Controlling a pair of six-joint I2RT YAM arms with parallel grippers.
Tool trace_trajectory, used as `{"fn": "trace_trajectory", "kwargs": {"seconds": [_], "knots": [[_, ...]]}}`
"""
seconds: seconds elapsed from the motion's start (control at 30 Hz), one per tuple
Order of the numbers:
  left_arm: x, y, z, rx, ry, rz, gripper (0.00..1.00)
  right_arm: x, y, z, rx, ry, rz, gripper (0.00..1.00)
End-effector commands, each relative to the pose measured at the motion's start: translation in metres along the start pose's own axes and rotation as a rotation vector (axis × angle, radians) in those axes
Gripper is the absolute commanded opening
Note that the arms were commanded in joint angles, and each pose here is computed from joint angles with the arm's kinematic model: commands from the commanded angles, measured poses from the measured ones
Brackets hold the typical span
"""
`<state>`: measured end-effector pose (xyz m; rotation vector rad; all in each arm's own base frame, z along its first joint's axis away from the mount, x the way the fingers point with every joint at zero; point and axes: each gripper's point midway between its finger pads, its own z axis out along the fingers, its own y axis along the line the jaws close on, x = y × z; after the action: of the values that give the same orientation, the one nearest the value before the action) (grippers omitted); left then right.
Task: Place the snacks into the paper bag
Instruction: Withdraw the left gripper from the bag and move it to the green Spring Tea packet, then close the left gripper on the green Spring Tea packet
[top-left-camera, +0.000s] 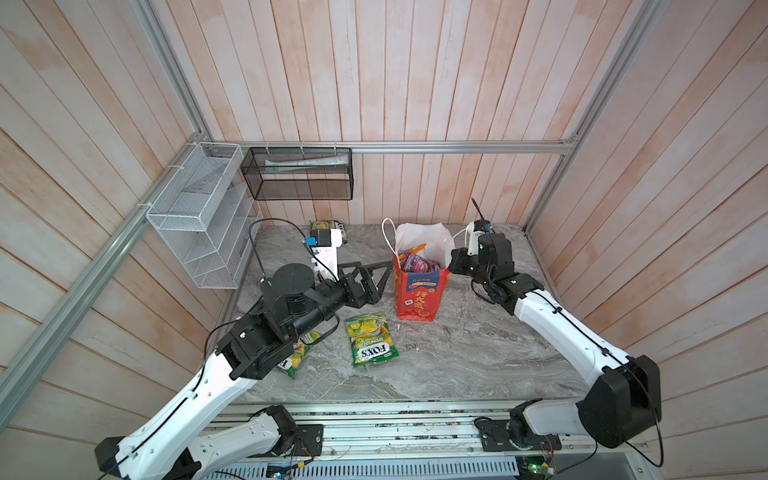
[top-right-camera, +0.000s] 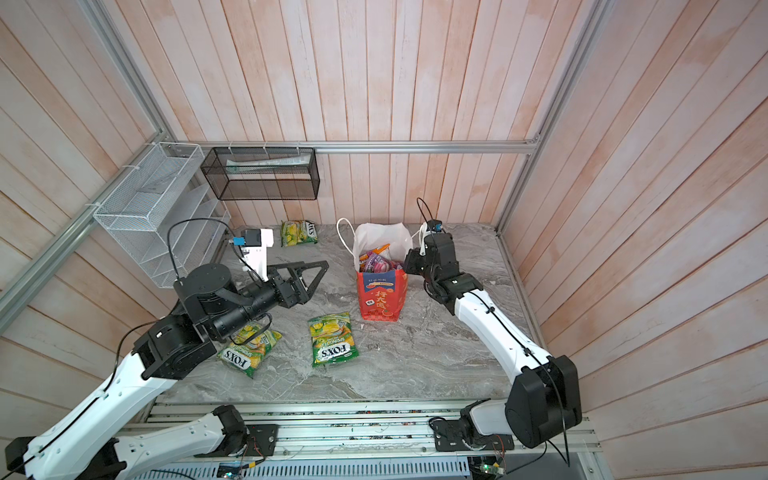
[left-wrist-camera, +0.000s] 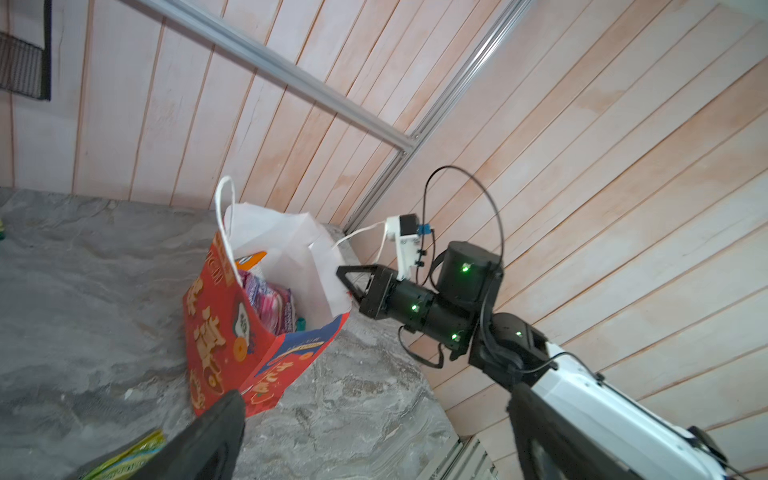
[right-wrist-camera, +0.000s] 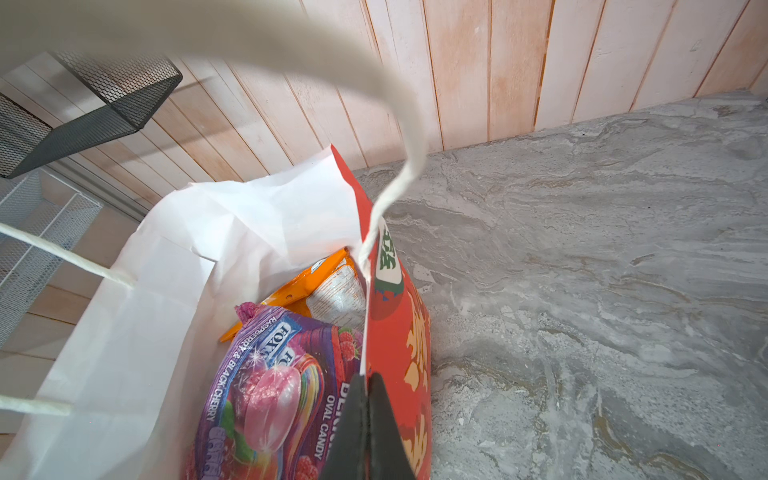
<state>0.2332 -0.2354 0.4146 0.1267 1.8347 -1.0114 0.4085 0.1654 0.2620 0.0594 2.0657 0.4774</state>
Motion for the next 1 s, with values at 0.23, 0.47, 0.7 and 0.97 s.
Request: {"fn": "trace_trajectory", "kwargs": {"seconds": [0.23, 0.47, 0.7, 0.97], "knots": [[0.138, 0.114, 0.013, -0.257, 0.232, -0.019, 1.0, 0.015, -0.006, 0.007, 0.03, 0.047, -0.027, 0.0], [0.218, 0.171, 0.008, -0.374, 0.413, 0.012, 1.0, 0.016, -0.007, 0.007, 0.034, 0.047, -0.026, 0.0], [0.272, 0.198, 0.011, -0.406, 0.542, -0.004, 1.0, 0.017, -0.008, 0.008, 0.038, 0.049, -0.029, 0.0], [0.282, 0.217, 0.023, -0.506, 0.575, 0.001, 1.0, 0.016, -0.007, 0.007, 0.034, 0.045, -0.029, 0.0]]}}
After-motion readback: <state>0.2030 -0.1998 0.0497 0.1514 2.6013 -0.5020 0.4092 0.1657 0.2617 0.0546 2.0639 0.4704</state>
